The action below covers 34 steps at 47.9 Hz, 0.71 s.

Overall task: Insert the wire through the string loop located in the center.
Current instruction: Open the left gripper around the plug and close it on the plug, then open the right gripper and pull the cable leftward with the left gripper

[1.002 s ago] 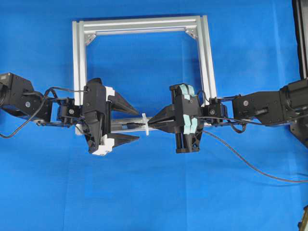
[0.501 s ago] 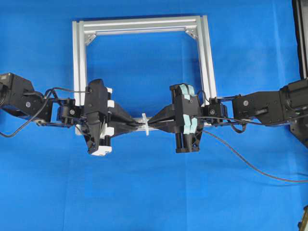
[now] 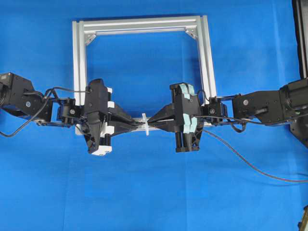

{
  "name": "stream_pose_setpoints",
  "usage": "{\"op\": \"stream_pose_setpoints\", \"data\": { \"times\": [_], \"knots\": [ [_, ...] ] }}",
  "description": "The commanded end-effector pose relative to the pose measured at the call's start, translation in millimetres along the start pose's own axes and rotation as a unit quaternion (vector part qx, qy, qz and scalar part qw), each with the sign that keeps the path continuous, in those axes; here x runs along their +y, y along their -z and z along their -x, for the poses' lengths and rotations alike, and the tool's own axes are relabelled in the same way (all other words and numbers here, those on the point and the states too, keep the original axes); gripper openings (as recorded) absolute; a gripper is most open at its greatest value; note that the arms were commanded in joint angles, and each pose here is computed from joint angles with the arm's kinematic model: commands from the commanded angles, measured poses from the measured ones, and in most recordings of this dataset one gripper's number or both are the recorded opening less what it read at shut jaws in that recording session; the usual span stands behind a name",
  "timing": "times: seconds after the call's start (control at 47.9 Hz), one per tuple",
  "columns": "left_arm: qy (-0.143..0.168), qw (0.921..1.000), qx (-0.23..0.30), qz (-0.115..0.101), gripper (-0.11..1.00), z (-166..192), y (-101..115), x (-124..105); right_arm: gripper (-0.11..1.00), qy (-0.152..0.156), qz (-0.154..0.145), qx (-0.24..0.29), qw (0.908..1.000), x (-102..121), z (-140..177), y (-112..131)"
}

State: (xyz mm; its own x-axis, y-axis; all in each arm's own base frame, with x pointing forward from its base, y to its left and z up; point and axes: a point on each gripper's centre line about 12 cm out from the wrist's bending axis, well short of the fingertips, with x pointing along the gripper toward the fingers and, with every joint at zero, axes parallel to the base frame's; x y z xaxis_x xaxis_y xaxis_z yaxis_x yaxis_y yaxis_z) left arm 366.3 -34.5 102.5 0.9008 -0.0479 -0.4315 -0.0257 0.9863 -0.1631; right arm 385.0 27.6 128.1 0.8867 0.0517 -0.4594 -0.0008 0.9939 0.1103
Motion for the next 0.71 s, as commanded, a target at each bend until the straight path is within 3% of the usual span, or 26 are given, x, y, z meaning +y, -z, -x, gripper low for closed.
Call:
{"op": "stream_pose_setpoints", "data": {
  "times": [0.0,0.125,0.438,0.48,0.689],
  "knots": [
    [0.002,0.9999,-0.016,0.0,0.07,-0.6,-10.8,-0.6,-0.02,-0.002,-0.001,-0.009,1.0,1.7,1.2,-8.1],
    [0.001,0.9999,-0.016,0.0,0.07,-0.3,-10.5,-0.5,0.09,-0.001,-0.001,-0.002,1.0,1.5,0.9,-6.1],
    [0.002,0.9999,-0.016,0.0,0.07,-0.1,-10.8,-0.6,0.92,-0.002,0.0,-0.002,1.0,2.2,1.2,-6.4],
    [0.001,0.9999,-0.016,0.0,0.07,0.1,-10.4,-0.5,0.96,-0.002,0.0,-0.002,1.0,2.2,1.2,-6.4],
    [0.001,0.9999,-0.016,0.0,0.07,0.6,-10.4,-0.5,0.96,-0.001,-0.001,-0.002,1.0,1.5,1.2,-6.4]
  ]
}}
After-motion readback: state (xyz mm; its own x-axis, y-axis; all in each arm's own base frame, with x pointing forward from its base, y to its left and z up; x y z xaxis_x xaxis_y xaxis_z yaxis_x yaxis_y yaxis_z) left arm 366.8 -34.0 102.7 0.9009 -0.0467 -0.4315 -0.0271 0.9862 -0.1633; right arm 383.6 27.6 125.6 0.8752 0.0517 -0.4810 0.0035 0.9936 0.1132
